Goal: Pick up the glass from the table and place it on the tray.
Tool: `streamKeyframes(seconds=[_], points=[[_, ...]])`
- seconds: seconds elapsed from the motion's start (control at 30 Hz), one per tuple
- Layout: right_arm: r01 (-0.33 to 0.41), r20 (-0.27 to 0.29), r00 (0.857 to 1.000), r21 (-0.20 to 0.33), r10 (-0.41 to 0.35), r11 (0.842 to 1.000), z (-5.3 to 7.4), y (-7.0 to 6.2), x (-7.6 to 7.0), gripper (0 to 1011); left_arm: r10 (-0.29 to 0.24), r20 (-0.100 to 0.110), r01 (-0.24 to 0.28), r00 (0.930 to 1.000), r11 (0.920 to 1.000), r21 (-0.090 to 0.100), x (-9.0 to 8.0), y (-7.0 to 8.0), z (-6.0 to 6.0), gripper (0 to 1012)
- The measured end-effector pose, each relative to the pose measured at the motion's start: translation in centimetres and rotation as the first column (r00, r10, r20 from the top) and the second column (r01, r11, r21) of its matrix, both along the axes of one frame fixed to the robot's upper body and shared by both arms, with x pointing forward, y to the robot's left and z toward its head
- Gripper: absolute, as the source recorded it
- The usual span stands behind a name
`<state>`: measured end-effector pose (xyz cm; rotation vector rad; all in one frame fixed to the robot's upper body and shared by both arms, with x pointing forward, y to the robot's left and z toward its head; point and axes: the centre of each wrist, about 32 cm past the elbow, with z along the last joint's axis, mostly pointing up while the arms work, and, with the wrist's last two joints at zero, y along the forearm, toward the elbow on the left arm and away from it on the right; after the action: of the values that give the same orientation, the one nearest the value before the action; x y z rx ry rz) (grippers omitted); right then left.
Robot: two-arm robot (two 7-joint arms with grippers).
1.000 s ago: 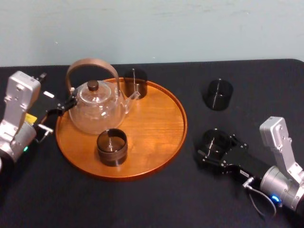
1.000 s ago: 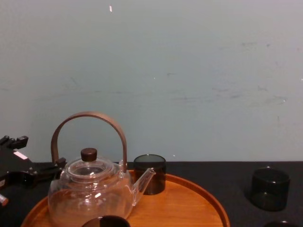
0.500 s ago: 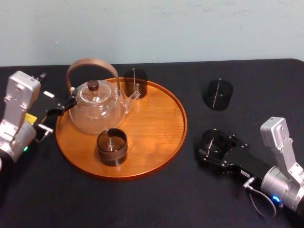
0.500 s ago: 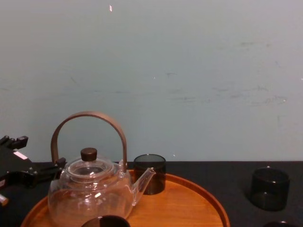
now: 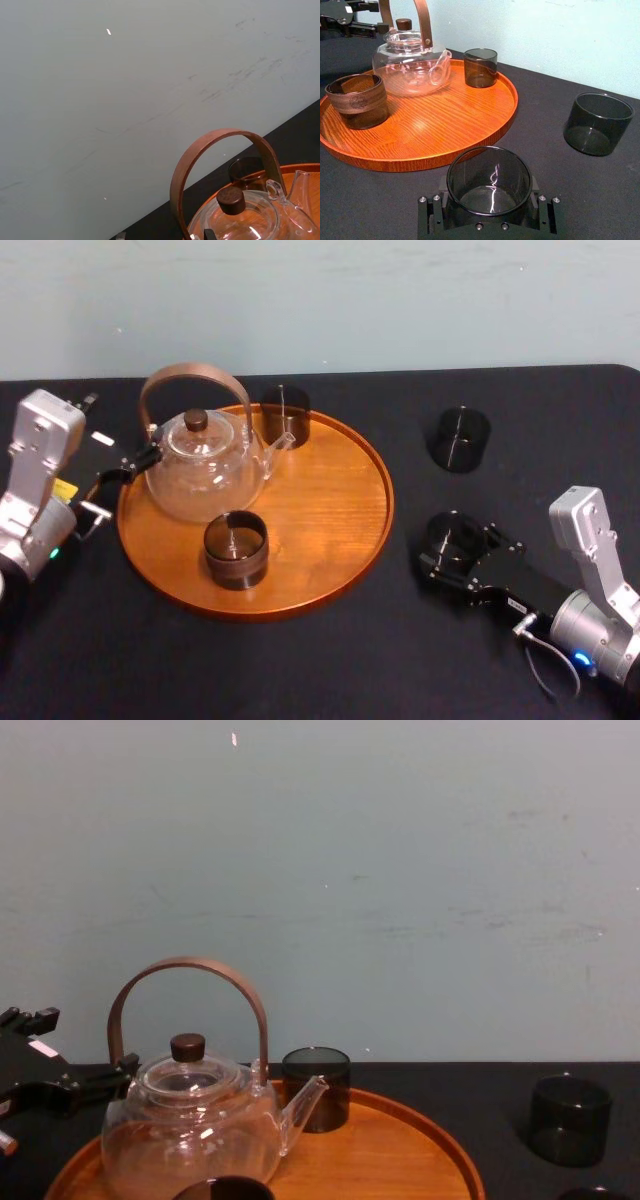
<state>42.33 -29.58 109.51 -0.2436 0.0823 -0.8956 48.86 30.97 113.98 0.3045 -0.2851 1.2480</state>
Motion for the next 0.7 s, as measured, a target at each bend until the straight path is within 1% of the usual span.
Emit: streamKeyframes(seconds=[0.1, 0.13, 0.23, 0.33, 0.53, 0.63, 0.7], points=[[0.000, 0.000, 1.000, 0.002, 0.000, 1.000, 0.0, 0.0, 0.0, 905, 0.000, 0.000, 0.000, 1.0000, 1.0000, 0.000, 0.0, 0.0, 0.0, 1010], [0.002, -0.007, 1.000, 0.015, -0.002, 1.000, 0.0, -0.1, 0.1, 905, 0.000, 0.000, 0.000, 1.0000, 1.0000, 0.000, 0.0, 0.0, 0.0, 1010], [0.002, -0.015, 1.000, 0.026, -0.002, 1.000, 0.0, -0.2, 0.2, 905, 0.000, 0.000, 0.000, 1.0000, 1.0000, 0.000, 0.0, 0.0, 0.0, 1010], [-0.006, -0.017, 1.000, 0.031, 0.007, 0.999, 0.4, -0.2, 0.4, 905, 0.000, 0.000, 0.000, 1.0000, 1.0000, 0.000, 0.0, 0.0, 0.0, 1009], [-0.032, 0.010, 0.999, 0.031, 0.031, 0.999, 1.9, 0.5, 0.9, 905, 0.000, 0.000, 0.000, 1.0000, 1.0000, 0.000, 0.0, 0.0, 0.0, 1009], [-0.052, 0.032, 0.998, 0.025, 0.051, 0.998, 2.9, 1.3, 1.3, 905, 0.000, 0.000, 0.000, 1.0000, 1.0000, 0.000, 0.0, 0.0, 0.0, 1009], [-0.058, 0.039, 0.998, 0.021, 0.057, 0.998, 3.2, 1.6, 1.4, 905, 0.000, 0.000, 0.000, 1.0000, 1.0000, 0.000, 0.0, 0.0, 0.0, 1009]])
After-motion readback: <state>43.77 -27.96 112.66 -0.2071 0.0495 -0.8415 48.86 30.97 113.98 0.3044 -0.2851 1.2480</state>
